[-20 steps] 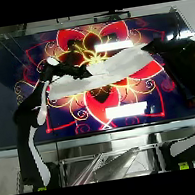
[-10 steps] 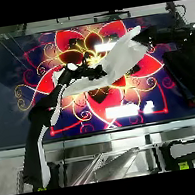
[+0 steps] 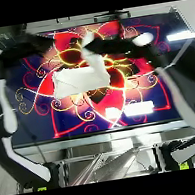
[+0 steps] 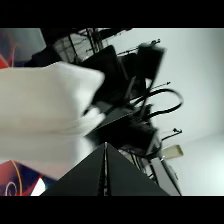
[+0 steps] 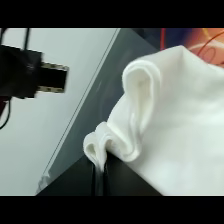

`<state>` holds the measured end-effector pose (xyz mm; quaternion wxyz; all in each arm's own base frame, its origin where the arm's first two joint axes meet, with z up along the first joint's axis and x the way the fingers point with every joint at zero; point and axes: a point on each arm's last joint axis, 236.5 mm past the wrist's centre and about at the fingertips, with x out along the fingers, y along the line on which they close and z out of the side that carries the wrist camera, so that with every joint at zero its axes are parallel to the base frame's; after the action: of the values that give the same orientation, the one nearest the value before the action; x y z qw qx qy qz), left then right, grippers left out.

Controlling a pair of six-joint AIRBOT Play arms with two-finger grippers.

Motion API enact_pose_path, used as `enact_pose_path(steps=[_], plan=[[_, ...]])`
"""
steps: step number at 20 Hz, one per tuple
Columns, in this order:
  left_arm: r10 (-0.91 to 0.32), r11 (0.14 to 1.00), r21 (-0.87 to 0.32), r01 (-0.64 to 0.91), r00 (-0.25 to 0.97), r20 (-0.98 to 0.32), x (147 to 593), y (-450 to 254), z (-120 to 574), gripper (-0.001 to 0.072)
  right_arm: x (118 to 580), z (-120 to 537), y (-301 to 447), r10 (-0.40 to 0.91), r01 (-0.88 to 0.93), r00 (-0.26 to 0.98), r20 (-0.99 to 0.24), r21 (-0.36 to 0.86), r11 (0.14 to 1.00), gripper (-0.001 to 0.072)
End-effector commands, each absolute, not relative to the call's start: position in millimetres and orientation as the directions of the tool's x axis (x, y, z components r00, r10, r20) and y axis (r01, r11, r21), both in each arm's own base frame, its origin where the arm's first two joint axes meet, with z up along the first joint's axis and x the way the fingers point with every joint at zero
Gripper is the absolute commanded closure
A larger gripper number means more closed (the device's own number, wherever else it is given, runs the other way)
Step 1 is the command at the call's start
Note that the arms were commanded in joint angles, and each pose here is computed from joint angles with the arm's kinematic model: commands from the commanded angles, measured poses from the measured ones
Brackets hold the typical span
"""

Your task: Fold the shirts.

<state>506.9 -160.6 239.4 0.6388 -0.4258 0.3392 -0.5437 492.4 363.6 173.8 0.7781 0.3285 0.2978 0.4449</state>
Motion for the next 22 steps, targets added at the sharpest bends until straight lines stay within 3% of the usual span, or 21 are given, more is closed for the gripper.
enact_pose_path(steps=[1,4,5,6,7,9,12,14,16,19,20,22], plan=[[-0.959,0.093,-0.819,0.566,0.274,0.08,472.3,-72.9,310.0,0.0699,497.2,113.9,455.5,0.781,-0.43,0.6,-0.174,0.752,0.499,0.0692],[-0.941,0.159,-0.765,0.624,0.329,0.073,460.9,-47.0,328.6,0.0699,472.1,27.5,529.5,0.759,-0.422,0.595,-0.266,0.7,0.576,0.0691],[-0.945,0.158,-0.762,0.628,0.32,0.069,456.9,-46.8,329.5,0.0699,462.6,5.8,552.0,0.778,-0.434,0.564,-0.275,0.703,0.563,0.0623],[-0.95,0.152,-0.76,0.631,0.307,0.065,453.3,-48.3,329.2,0.0699,455.7,-9.8,569.0,0.798,-0.45,0.536,-0.275,0.707,0.546,0.0297],[-0.953,0.148,-0.76,0.633,0.296,0.061,450.7,-49.7,328.6,0.0699,450.4,-15.7,580.5,0.823,-0.471,0.504,-0.261,0.716,0.515,0.004],[-0.955,0.144,-0.759,0.634,0.289,0.061,449.8,-51.8,328.4,0.07,451.9,-1.2,579.6,0.856,-0.515,0.467,-0.224,0.717,0.469,0.0147],[-0.956,0.143,-0.758,0.636,0.287,0.06,449.9,-53.1,328.2,0.0699,471.7,59.2,550.4,0.9,-0.607,0.415,-0.131,0.697,0.382,0.0148],[-0.958,0.144,-0.75,0.645,0.282,0.059,448.6,-53.4,327.8,0.0699,491.3,89.5,513.0,0.904,-0.611,0.403,-0.143,0.694,0.381,0.0147],[-0.962,0.138,-0.749,0.648,0.268,0.055,445.3,-54.5,326.8,0.0699,506.3,91.5,460.3,0.887,-0.564,0.374,-0.271,0.693,0.449,0.0147],[-0.966,0.134,-0.742,0.657,0.253,0.049,441.8,-55.5,325.6,0.07,514.0,38.8,342.4,0.731,-0.312,0.289,-0.618,0.661,0.682,0.0116],[-0.968,0.132,-0.741,0.659,0.247,0.047,440.4,-55.9,325.1,0.07,512.7,22.2,307.3,0.676,-0.246,0.252,-0.692,0.63,0.737,0.0067],[-0.971,0.127,-0.736,0.665,0.236,0.046,439.2,-59.1,324.3,0.0699,518.0,-2.4,255.3,0.608,-0.143,0.219,-0.763,0.591,0.794,0.0068]])
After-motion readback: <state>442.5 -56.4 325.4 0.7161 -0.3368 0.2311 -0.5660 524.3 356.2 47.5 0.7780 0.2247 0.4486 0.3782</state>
